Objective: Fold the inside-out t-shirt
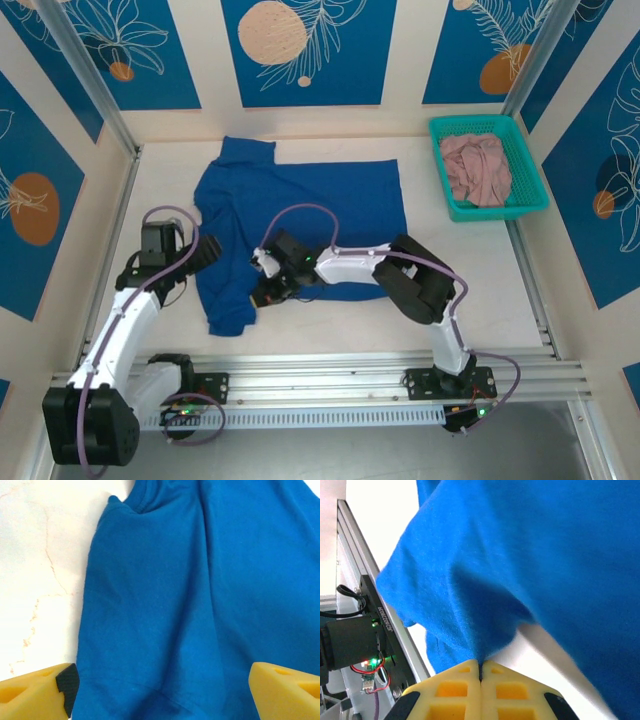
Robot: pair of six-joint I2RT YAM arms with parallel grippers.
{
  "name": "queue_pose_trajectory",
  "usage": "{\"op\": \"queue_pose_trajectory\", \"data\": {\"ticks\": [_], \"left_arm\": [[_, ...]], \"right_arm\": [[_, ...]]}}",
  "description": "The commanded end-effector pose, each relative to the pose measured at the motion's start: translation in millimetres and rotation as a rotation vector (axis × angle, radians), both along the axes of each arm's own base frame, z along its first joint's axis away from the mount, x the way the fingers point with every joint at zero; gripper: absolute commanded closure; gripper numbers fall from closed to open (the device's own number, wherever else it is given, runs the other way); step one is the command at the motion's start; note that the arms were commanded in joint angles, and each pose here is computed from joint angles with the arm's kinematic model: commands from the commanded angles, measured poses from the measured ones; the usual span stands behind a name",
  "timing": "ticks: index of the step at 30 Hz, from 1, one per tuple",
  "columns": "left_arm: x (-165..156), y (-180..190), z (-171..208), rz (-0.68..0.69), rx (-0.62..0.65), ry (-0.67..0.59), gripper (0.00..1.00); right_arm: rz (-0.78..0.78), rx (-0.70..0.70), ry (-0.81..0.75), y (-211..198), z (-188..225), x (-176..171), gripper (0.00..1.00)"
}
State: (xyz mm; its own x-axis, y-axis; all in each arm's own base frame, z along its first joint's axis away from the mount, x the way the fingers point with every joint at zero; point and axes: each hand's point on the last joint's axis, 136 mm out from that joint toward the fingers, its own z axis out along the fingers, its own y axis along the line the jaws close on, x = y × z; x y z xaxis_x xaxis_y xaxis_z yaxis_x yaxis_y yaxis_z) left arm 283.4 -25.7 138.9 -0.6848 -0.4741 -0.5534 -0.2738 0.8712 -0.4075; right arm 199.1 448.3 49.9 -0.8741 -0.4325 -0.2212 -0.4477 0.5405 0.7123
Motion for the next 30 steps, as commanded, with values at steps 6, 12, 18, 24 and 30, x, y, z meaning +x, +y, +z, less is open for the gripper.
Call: {"op": "queue_pose_trajectory", "data": {"ticks": [6,12,18,24,30], "left_arm": [[-27.0,-19.5,-12.8,-0.076,-0.091,0.052,0.12],[-41.6,-32.7,-35.7,-0.101,-0.126,0.1,0.15],[-44.0,-37.7,-48.8,-0.116,-0.098,0.133,0.15],[-34.4,-15.9,-32.9,-0.044,0.013,0.079,0.15],[-27.2,-5.0,-11.5,-0.004,0.062,0.025,0.14]], "right_arm": [[-0.054,0.041,0.065,-37.9,30.6,7.1,1.0],[-0.083,-0.018,0.1,-54.6,17.7,15.5,1.0],[-0.045,0.102,0.129,-39.5,60.1,17.7,1.0],[0.021,0.312,0.143,-13.2,136.0,10.4,1.0],[0.022,0.397,0.169,-1.6,168.4,11.1,1.0]]}}
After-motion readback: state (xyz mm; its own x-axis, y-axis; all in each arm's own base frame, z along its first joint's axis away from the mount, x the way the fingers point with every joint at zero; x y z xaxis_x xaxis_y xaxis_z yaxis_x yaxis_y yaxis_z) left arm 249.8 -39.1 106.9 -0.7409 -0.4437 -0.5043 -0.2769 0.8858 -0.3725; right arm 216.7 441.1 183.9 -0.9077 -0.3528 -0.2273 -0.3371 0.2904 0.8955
